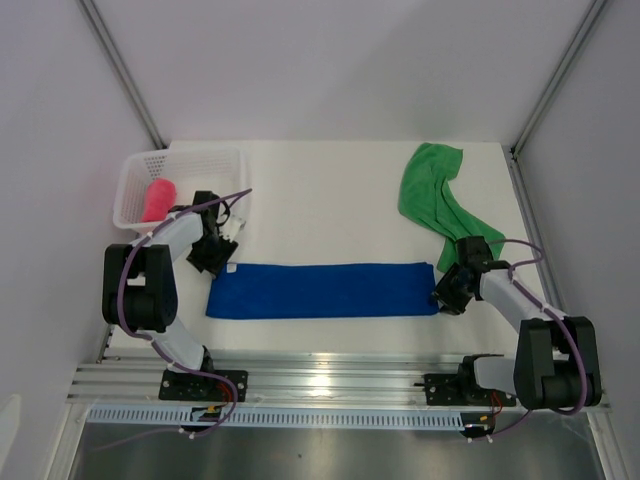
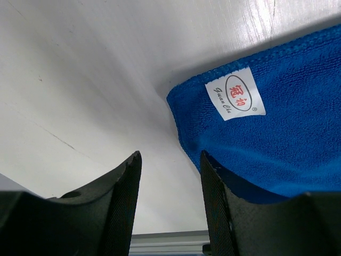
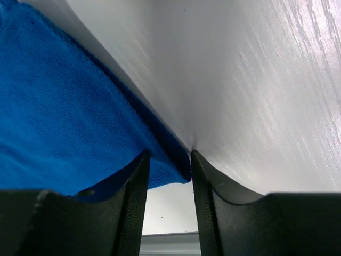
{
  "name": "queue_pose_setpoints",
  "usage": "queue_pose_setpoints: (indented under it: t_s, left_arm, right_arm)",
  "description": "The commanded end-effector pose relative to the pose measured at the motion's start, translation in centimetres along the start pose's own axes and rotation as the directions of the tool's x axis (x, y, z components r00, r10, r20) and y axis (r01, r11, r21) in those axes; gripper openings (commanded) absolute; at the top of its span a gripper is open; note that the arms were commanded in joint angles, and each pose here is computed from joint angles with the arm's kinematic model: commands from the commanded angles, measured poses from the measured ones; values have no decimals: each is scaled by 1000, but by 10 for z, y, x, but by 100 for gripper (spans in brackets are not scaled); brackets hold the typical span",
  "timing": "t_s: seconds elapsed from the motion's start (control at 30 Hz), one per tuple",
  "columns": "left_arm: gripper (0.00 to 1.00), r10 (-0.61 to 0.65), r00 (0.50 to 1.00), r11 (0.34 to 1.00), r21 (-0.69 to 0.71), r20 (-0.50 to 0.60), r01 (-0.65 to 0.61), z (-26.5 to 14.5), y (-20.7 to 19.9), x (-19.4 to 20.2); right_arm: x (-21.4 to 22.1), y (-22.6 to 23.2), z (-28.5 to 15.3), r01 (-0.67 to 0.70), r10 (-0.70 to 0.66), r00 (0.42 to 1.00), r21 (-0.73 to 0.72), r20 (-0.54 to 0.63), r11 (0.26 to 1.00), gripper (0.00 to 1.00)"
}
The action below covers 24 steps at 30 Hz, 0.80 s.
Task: Roll the towels
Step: Fold the towel
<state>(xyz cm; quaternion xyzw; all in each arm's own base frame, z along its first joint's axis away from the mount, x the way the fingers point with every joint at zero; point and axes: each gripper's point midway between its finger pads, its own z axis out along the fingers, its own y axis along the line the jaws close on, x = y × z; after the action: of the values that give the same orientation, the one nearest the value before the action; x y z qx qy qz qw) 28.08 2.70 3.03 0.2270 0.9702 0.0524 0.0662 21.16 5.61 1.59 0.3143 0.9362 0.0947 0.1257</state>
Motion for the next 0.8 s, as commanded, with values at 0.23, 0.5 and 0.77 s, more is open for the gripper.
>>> queue_pose_setpoints:
  t_s: [0.23, 0.5, 0.77]
  left_arm:
    - [52, -27, 999, 999, 25, 17, 27, -6, -2, -5]
    - [52, -40, 996, 994, 103, 80, 32, -29, -13, -18]
    - [52, -45, 989, 991, 132, 139, 27, -46, -21, -23]
  right_arm:
    - [-4, -11, -5, -45, 44, 998, 23, 45, 999, 0]
    - [-36, -23, -37, -86, 83, 982, 12, 170, 996, 0]
    - [-85, -12, -71, -21, 21, 954, -2, 299, 1000, 0]
